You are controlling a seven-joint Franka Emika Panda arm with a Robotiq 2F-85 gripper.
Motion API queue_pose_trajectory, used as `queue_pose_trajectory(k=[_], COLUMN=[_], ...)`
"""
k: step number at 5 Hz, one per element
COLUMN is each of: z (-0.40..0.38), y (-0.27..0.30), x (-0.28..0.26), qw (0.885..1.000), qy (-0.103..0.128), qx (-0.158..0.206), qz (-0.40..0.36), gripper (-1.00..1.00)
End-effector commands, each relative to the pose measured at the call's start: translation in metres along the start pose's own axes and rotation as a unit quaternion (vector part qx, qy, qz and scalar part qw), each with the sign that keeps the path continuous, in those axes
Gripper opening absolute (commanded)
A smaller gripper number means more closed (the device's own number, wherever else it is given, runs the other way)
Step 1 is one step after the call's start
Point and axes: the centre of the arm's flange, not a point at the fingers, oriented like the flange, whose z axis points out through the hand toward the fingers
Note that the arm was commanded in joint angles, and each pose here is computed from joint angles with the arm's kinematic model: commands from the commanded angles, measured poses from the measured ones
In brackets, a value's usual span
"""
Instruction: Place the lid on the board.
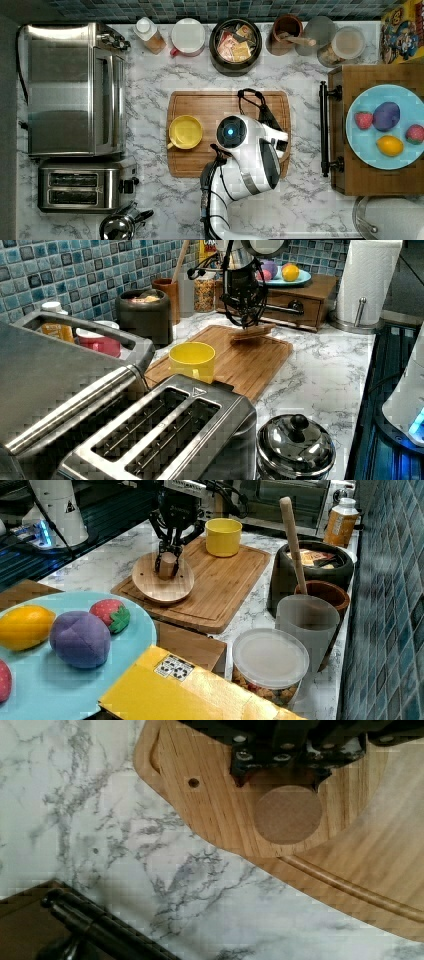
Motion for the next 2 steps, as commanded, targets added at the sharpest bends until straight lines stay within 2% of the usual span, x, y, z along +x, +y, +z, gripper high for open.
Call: queue_pose_trajectory(k=[1,2], z=[-0.0401,-0.0397], y=[-0.0310,-0.0334], x=[0.0275,0.0250], qw=[0.999,0.999], qy=[0.014,0.014], qx=[0.051,0.047], qz=[0.009,0.005], gripper=[1.00,1.00])
